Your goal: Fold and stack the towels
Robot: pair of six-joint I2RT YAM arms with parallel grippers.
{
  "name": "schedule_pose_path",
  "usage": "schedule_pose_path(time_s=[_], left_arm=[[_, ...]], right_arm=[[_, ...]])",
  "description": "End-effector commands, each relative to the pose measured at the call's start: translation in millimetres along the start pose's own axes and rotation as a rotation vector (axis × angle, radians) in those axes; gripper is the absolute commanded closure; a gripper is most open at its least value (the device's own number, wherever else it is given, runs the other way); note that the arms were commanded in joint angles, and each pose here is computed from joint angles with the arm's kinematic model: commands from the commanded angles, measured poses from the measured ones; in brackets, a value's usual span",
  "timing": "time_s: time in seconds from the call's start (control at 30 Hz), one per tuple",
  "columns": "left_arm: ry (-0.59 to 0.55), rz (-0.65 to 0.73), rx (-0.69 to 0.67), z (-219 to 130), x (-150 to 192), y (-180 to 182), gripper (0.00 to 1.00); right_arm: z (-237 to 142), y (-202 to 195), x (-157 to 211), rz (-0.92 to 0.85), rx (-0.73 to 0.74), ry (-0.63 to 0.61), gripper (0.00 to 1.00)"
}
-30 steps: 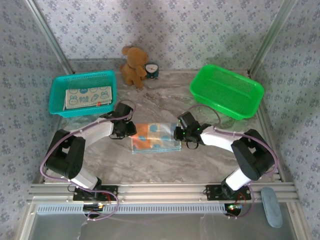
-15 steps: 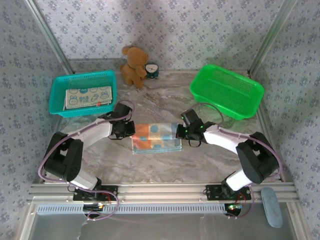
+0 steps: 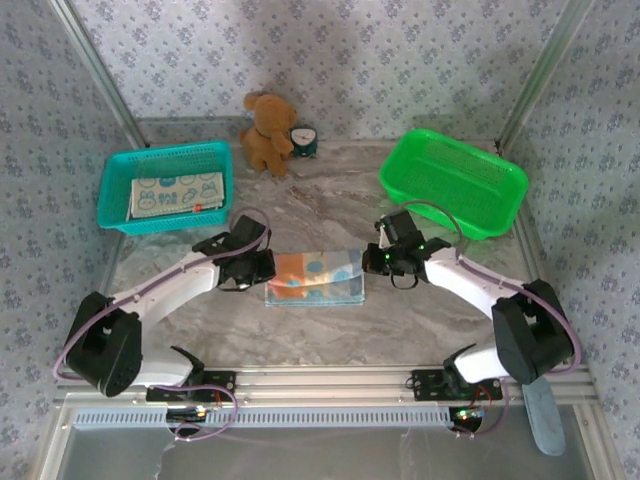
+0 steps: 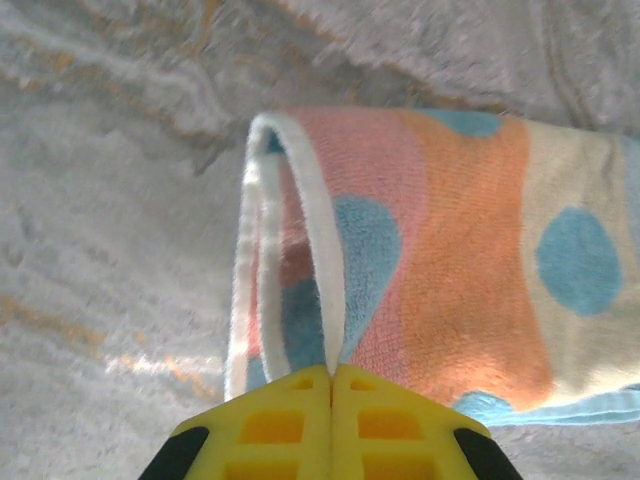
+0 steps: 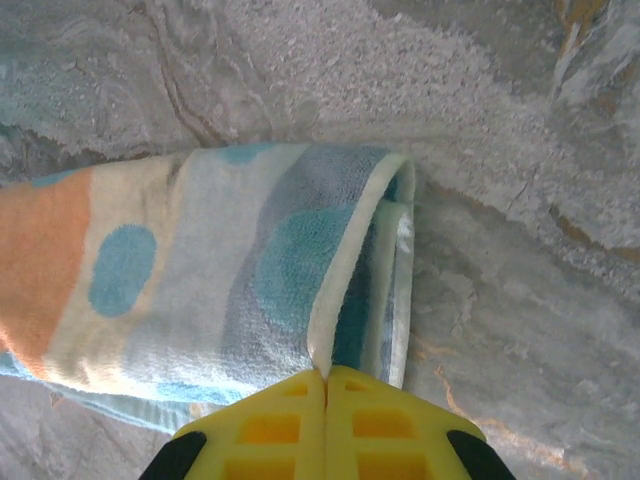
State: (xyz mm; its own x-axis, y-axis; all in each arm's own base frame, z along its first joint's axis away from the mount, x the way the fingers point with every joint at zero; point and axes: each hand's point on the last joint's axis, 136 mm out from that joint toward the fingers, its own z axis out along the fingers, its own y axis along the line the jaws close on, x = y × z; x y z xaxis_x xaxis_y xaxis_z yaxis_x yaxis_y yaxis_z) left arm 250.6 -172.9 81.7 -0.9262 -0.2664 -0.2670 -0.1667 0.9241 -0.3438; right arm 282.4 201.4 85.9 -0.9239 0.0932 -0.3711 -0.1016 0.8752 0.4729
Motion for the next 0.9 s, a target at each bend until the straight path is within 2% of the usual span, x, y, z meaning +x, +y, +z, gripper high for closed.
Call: schedule_pose_path(time_s=[0.0, 0.37, 0.63, 0.87], left_arm=[[-0.005, -0.039, -0.056, -5.6, 8.4, 18.2, 1.00], [0.000, -0.023, -0.101, 1.1, 12.6, 30.0, 1.00], [0.040, -0.046, -0.077, 14.5, 37.9, 33.2, 1.00], [0.048, -0.037, -0.113, 17.9, 49.9, 41.0, 1.00]], right_arm=[[-7.9, 1.1, 21.7, 0.014, -0.013, 0.045, 1.00], [5.2, 6.6, 57.1, 0.016, 0.002, 0.084, 1.00], [19.1, -16.5, 70.7, 0.007, 0.072, 0.106, 1.00], [26.8, -33.6, 76.6, 0.002, 0.119, 0.129, 1.00]])
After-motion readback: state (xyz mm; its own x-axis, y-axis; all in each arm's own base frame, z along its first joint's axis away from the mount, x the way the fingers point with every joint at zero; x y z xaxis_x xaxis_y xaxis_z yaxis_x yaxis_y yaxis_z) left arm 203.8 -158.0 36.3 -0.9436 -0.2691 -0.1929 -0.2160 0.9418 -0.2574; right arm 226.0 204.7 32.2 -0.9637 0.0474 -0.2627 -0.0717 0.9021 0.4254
